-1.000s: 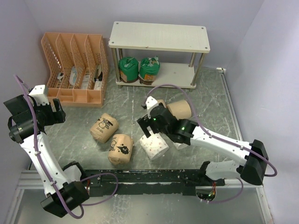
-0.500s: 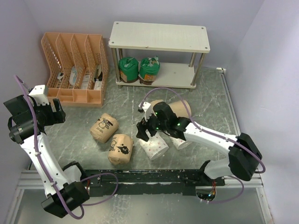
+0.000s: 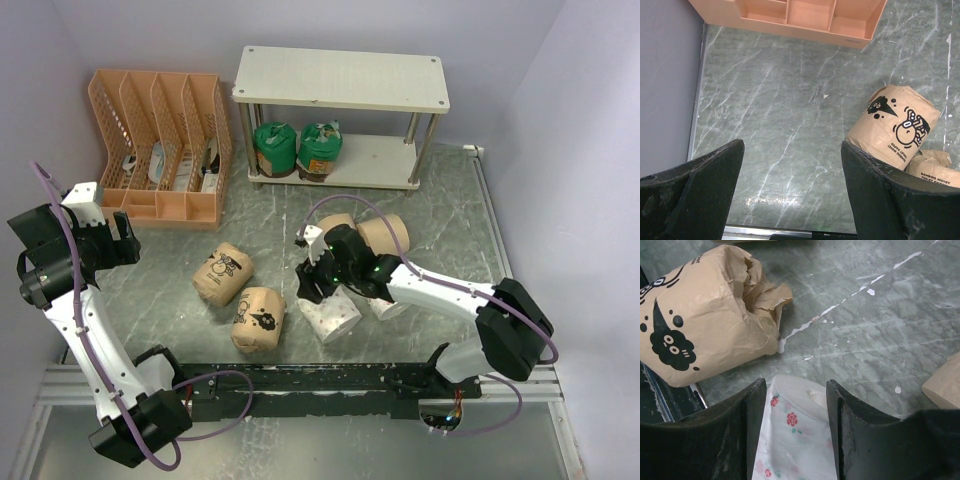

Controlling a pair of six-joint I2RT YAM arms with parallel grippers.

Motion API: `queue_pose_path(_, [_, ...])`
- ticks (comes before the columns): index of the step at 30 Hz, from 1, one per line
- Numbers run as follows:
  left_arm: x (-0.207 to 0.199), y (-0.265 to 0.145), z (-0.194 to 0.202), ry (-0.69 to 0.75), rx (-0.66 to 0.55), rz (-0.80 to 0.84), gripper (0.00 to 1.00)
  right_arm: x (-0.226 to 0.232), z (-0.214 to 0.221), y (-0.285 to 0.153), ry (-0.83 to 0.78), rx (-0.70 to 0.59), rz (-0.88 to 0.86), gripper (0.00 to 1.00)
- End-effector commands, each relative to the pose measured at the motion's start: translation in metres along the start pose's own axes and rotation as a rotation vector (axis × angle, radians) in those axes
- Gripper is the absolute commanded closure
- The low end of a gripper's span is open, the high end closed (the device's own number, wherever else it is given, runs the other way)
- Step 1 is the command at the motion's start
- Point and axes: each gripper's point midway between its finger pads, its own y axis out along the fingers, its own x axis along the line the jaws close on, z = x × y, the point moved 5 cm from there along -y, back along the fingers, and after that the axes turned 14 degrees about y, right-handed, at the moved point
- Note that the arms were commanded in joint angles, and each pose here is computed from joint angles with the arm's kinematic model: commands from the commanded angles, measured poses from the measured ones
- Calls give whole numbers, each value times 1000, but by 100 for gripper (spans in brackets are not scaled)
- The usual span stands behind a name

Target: Place and organize the paper towels onto the shelf

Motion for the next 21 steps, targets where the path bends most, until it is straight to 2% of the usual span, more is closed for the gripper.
queue_pose_path(1, [-1,-4,-4,18,-38,2,10,-5,6,-9,38,28,63,50])
queue_pose_path(5, [-1,-4,-4,18,-40,4,11,-9,7,-18,49,52,116,50])
queue_pose_path(12, [-1,-5,-4,20,-42,1,11,-8,11,-40,75,87,184,36])
queue_pose_path(15, [-1,-5,-4,19,-42,0,11,-11,12,-44,82,96,214,36])
queue_pose_path(18, [-1,-5,-4,20,-41,1,10,-13,16,-43,92,108,229,49])
queue_pose_path(21, [-1,-4,-4,19,-42,2,10,-15,22,-38,107,139,227,75])
